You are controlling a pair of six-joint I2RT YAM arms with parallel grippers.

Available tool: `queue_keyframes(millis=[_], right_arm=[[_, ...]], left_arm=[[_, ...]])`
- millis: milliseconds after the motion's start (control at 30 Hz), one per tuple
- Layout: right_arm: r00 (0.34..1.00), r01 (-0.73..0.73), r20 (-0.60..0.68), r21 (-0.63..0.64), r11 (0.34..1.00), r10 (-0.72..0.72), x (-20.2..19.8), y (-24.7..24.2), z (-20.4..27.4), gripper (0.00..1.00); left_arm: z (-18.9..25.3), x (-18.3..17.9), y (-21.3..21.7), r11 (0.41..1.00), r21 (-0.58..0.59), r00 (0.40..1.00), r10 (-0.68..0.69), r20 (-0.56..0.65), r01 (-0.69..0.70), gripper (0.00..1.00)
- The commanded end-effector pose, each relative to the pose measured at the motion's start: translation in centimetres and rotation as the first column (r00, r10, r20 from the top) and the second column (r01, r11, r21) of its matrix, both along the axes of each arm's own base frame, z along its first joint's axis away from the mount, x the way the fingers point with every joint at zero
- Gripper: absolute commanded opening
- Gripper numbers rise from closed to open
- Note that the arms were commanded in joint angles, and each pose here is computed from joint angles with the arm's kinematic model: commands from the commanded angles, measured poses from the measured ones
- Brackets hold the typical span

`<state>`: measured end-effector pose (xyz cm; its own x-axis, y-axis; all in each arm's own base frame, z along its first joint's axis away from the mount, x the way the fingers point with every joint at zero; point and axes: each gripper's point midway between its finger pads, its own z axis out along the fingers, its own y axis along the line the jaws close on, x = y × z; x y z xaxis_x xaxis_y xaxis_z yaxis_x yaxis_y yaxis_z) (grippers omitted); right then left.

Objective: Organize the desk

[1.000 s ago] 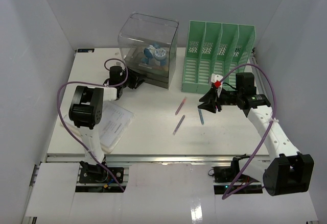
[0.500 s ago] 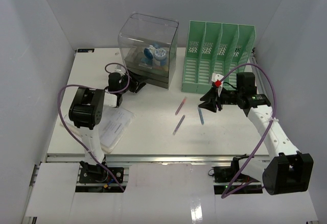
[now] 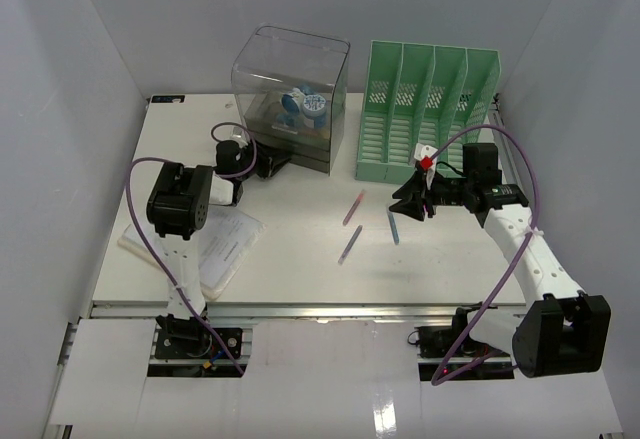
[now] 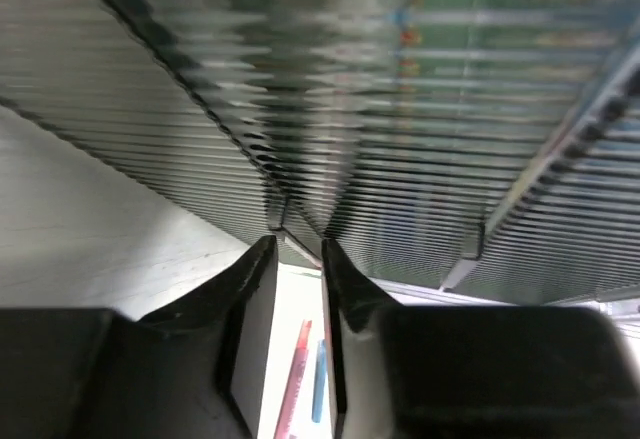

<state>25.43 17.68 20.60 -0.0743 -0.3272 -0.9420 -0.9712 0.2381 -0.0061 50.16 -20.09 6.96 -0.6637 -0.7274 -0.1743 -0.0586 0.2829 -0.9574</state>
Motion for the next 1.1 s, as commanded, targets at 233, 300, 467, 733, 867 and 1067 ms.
queue_keyframes(millis=[233, 300, 467, 733, 867, 1067], right_arm=[[1.0, 0.002, -0.021, 0.005, 1.0, -0.002, 0.2, -0.1, -0.7, 0.46], [1.0, 0.005, -0.031, 0.002, 1.0, -0.004, 0.3, -0.1, -1.0, 0.48], [0.998, 0.016, -0.058, -0.014, 1.0, -0.017, 0.4, -0.2, -2.0, 0.51], [0.991, 0.067, -0.107, -0.081, 0.994, -0.075, 1.4, -0.9, -4.0, 0.58], [0.987, 0.091, -0.118, -0.117, 0.989, -0.105, 1.6, -1.4, -4.7, 0.59], [0.983, 0.137, -0.101, -0.158, 0.978, -0.154, 2.3, -2.1, -5.2, 0.64]], left_arm=[[1.4, -0.5, 1.1, 0.998, -0.054, 0.997, 0.022, 0.07, -0.018, 0.0], [1.6, -2.0, 1.2, 0.999, -0.053, 0.996, 0.009, 0.084, -0.005, 0.0], [1.9, -6.4, 1.8, 1.0, -0.019, 0.992, -0.01, 0.123, 0.013, 0.0], [1.9, -9.6, 2.5, 1.0, 0.018, 0.995, -0.021, 0.099, 0.019, 0.51], [2.8, -10.1, 3.1, 0.997, 0.075, 0.991, -0.028, 0.132, 0.018, 0.8], [2.5, -13.3, 5.6, 0.964, 0.263, 0.989, 0.0, 0.148, -0.039, 0.87]])
